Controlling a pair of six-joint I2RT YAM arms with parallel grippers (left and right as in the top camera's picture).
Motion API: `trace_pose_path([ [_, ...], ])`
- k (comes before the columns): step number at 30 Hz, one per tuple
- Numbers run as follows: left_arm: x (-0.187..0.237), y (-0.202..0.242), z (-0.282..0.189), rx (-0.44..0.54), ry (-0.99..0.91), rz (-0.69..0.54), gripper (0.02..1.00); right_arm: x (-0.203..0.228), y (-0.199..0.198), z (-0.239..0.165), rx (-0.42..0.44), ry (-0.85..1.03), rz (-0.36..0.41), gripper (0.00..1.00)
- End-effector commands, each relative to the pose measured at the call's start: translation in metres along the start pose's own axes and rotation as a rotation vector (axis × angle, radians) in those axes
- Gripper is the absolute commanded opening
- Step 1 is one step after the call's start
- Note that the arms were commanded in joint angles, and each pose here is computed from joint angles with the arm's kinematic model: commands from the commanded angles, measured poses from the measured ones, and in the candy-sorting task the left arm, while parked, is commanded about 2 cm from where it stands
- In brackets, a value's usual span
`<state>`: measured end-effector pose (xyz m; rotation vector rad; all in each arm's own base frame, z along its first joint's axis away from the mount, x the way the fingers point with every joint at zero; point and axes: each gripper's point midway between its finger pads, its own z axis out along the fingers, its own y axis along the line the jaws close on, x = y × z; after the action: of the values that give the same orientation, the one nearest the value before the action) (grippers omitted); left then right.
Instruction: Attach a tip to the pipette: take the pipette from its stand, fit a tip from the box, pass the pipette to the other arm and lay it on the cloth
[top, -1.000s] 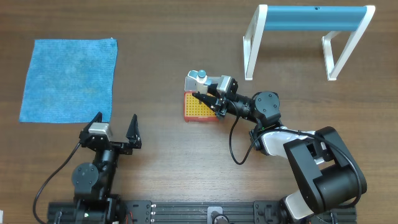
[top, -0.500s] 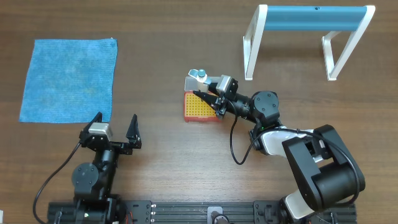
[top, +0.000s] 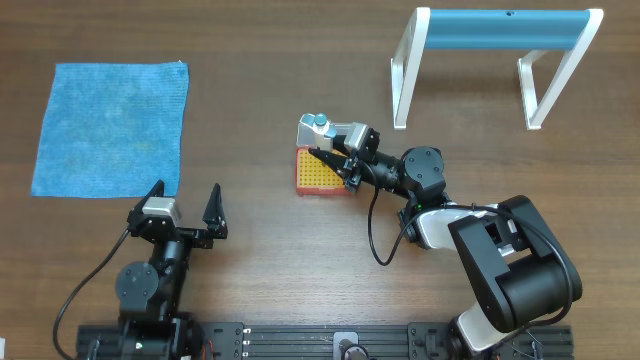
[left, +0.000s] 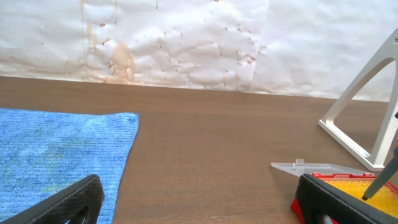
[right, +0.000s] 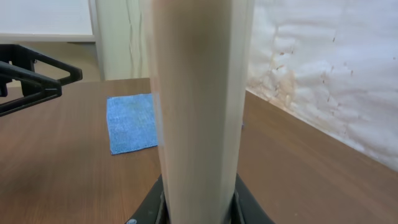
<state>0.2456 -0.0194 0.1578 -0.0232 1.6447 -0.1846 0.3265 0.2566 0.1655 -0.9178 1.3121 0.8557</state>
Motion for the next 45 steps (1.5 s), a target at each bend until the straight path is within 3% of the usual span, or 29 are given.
trace_pose_path([
  [1,0.0,-0.002,0.0,0.015,0.001,0.013,0.996,0.003,0.0,0.001,0.009,0.003,-0.026,0.08],
  [39,0.0,-0.002,0.0,0.015,0.001,0.013,0.998,0.015,-0.001,0.002,0.009,0.008,-0.034,0.08],
  [45,0.0,-0.002,0.0,0.015,0.001,0.013,0.998,0.011,-0.001,0.002,0.01,-0.006,-0.005,0.077],
])
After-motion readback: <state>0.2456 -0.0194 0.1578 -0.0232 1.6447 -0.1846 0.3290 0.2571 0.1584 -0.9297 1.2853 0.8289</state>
